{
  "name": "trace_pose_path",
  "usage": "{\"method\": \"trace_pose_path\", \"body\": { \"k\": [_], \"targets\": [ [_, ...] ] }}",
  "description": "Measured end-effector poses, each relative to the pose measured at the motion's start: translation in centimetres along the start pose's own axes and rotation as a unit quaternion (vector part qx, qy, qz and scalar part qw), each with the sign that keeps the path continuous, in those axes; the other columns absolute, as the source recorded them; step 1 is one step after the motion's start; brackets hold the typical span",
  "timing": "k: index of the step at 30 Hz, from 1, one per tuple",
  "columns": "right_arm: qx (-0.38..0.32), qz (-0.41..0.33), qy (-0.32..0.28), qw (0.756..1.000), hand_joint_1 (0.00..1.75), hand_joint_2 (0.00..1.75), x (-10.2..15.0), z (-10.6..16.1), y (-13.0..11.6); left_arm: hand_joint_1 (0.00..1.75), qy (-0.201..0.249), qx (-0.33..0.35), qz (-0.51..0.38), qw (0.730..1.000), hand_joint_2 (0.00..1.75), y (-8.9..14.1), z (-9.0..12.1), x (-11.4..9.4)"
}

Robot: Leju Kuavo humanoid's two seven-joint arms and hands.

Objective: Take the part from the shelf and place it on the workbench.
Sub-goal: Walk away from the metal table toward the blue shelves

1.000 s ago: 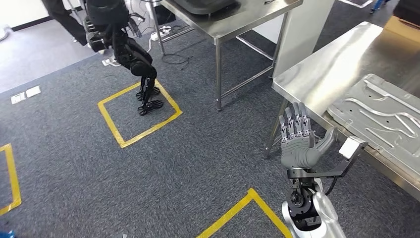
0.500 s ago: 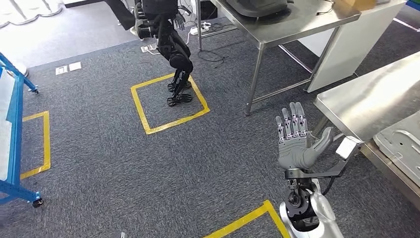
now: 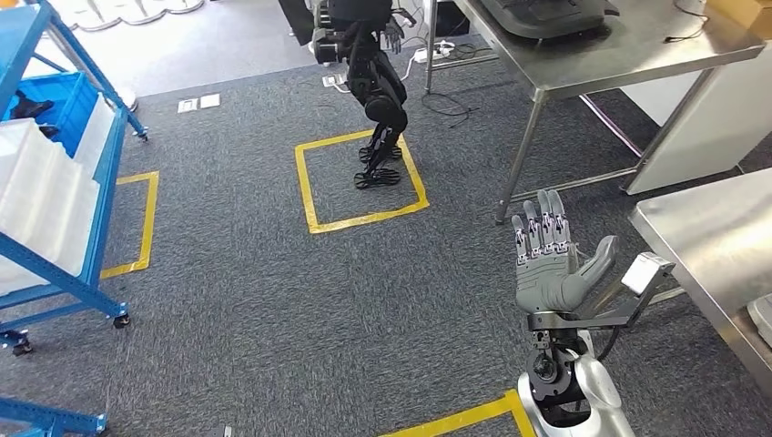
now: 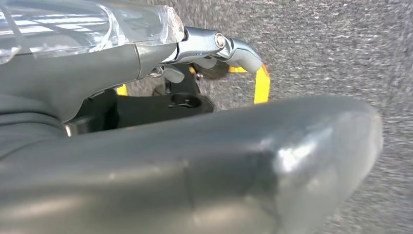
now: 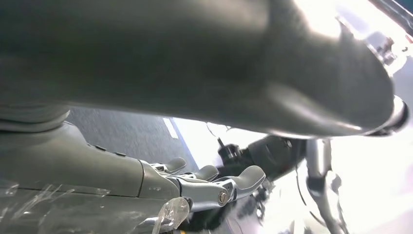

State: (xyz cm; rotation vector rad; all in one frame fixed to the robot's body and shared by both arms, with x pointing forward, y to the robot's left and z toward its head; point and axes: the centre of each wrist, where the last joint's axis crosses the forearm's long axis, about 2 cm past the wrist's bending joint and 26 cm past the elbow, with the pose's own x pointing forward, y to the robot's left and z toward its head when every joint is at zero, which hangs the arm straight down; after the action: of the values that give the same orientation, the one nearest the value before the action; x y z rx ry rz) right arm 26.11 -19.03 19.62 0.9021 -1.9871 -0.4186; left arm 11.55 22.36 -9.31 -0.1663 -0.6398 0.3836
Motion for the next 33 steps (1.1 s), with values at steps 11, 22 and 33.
{"method": "trace_pose_path", "body": {
  "k": [11, 22, 33],
  "targets": [
    [0.000, -0.001, -0.001, 1.000, 0.00, 0.00, 0.05, 0.05, 0.08, 0.00, 0.001, 0.001, 0.000, 1.000, 0.00, 0.06, 0.05, -0.10],
    [-0.003, 0.000, 0.002, 1.000, 0.00, 0.00, 0.03, 0.40, -0.04, 0.00, -0.001, 0.000, 0.000, 1.000, 0.00, -0.03, 0.02, -0.06],
    [0.000, -0.001, -0.001, 1.000, 0.00, 0.00, 0.14, 0.30, 0.05, 0.00, 0.000, 0.000, 0.000, 1.000, 0.00, 0.02, 0.09, -0.20]
  ]
}}
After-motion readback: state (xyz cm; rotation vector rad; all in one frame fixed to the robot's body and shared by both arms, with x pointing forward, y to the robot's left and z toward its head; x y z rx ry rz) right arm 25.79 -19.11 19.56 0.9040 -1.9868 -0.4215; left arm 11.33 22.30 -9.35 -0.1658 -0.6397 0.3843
